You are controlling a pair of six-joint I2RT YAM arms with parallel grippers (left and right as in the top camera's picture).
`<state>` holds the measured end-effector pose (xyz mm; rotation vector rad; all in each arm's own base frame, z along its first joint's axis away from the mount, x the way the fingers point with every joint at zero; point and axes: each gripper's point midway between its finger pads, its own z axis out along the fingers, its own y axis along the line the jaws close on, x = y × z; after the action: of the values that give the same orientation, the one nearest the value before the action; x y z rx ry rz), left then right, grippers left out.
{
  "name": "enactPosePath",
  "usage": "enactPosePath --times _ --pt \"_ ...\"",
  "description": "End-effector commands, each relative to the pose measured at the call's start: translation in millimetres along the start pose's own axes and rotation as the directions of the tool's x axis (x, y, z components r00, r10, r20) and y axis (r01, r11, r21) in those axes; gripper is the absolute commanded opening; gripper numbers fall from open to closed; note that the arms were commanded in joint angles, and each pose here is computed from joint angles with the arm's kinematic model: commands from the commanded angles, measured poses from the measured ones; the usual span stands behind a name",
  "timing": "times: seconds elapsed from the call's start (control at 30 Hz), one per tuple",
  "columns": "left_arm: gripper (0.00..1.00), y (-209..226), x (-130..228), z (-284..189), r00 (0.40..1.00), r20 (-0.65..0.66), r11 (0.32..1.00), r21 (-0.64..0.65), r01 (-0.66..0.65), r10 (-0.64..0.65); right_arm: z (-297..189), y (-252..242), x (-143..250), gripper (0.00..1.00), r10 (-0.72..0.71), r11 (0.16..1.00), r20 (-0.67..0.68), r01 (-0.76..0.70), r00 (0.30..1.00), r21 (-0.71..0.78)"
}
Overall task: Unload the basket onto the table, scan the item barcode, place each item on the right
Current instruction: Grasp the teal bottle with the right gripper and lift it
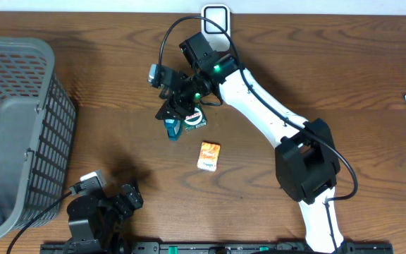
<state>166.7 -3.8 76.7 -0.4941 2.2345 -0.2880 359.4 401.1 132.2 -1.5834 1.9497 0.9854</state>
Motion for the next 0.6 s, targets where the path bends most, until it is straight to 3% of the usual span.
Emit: enactPosePath --times 0.0,0.17,0.23,0.3,0.47,0.57 --pt "0.98 5.8 10.8 2.7 0.999 -0.038 1.0 -0.022 0.0 -0.001 12.3 0.8 15.3 0.57 0.013 1.0 -0.023 -0.013 1.0 -0.008" --pt "0.98 5.9 10.8 2.7 0.999 -0.038 1.0 -0.023 0.0 -0.001 15.6 -3.2 17.3 0.33 0.03 0.999 -0.024 -0.029 0.999 0.014" --pt "0.98 5.8 10.8 2.7 0.999 -0.038 1.0 -0.022 0.0 -0.001 14.8 -15.9 18.2 0.17 0.069 0.994 -0.035 -0.065 0.997 0.085" --pt "0.98 5.8 10.8 2.7 0.999 -0.038 1.0 -0.022 0.0 -0.001 12.9 -29.7 20.2 0.11 0.121 0.98 -0.043 -0.112 0.992 0.165" --pt "0.98 5.8 10.8 2.7 0.999 -0.038 1.0 -0.022 0.0 -0.001 7.1 -50.4 24.7 0.08 0.218 0.936 -0.043 -0.197 0.975 0.292" --pt "0.98 5.8 10.8 2.7 0.999 -0.038 1.0 -0.022 0.0 -0.001 -5.1 -69.3 26.3 0.09 0.301 0.866 -0.013 -0.268 0.953 0.422"
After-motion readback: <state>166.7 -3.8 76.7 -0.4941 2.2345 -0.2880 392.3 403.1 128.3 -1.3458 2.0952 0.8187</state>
